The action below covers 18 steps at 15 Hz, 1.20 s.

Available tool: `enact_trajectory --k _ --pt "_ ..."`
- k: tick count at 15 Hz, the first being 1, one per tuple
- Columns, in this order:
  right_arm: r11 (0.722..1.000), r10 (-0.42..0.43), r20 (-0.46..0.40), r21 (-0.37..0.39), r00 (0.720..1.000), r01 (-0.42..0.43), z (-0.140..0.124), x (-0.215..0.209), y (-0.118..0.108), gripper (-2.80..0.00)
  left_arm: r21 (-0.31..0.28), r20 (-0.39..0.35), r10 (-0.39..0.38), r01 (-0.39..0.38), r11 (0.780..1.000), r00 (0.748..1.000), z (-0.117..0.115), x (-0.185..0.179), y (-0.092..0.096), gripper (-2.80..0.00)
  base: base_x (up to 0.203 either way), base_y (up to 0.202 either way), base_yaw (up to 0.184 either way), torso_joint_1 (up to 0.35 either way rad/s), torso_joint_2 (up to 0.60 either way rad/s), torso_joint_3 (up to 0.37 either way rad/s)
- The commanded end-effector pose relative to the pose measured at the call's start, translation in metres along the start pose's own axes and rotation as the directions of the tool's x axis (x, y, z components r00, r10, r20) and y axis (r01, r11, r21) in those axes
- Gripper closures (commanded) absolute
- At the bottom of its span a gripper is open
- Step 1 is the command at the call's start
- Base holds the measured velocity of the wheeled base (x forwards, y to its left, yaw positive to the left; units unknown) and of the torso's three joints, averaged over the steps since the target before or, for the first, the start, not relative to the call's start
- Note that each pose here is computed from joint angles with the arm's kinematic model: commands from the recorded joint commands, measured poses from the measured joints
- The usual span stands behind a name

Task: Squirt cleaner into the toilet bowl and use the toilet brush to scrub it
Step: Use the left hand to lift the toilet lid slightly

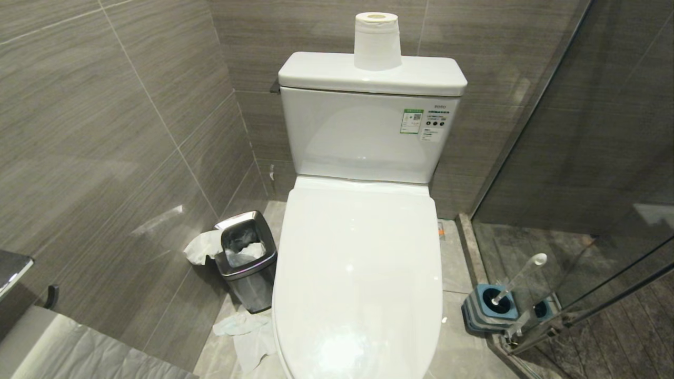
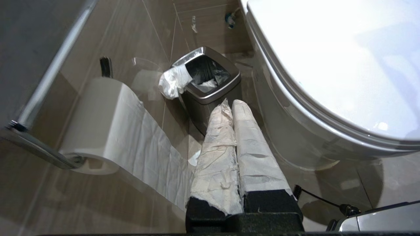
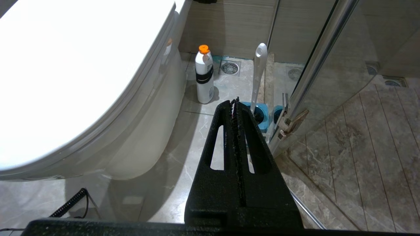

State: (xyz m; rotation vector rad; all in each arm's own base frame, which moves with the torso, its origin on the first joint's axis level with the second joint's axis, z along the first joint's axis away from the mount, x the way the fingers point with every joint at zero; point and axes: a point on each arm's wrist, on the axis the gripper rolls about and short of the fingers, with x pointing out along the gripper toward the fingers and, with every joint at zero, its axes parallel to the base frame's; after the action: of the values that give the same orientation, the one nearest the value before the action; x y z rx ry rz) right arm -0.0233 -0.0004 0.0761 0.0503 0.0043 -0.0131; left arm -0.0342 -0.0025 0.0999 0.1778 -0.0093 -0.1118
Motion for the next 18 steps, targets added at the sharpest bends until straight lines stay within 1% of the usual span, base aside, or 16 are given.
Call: enact_trajectory --k 1,6,10,12,16,18 --pt "1.0 0.001 0.0 0.0 1.0 -0.001 0.0 0.0 0.0 0.0 0.011 -0.004 -0.003 0.003 1.0 1.0 0.015 -0.001 0.003 0.0 0.0 0.0 0.0 0.0 0.0 0.0" --pt "1.0 0.001 0.002 0.0 1.0 -0.001 0.0 0.0 0.0 0.0 0.025 -0.075 -0.012 0.014 1.0 0.997 0.055 0.013 0.011 0.0 0.0 0.0 0.0 0.0 0.0 0.0" --pt "1.0 0.001 0.002 -0.001 1.0 -0.001 0.0 0.0 0.0 0.0 0.031 -0.148 -0.023 0.028 0.999 0.989 0.088 0.04 0.02 0.0 0.0 0.0 0.0 0.0 0.0 0.0" --pt "1.0 0.001 0.003 0.0 1.0 -0.001 0.0 0.0 0.0 0.0 0.041 -0.151 -0.021 0.028 0.999 0.988 0.105 0.057 0.026 0.0 0.0 0.0 0.0 0.0 0.0 0.0" --pt "1.0 0.003 0.006 -0.004 1.0 -0.003 0.0 0.0 0.0 0.0 0.059 -0.134 0.005 0.003 0.998 0.991 0.141 0.089 0.036 0.0 0.0 0.0 0.0 0.0 0.0 0.0" --pt "1.0 0.003 0.006 0.0 1.0 -0.003 0.0 0.0 0.0 0.0 0.076 -0.149 0.005 0.006 0.997 0.989 0.152 0.105 0.04 0.0 0.0 0.0 0.0 0.0 0.0 0.0"
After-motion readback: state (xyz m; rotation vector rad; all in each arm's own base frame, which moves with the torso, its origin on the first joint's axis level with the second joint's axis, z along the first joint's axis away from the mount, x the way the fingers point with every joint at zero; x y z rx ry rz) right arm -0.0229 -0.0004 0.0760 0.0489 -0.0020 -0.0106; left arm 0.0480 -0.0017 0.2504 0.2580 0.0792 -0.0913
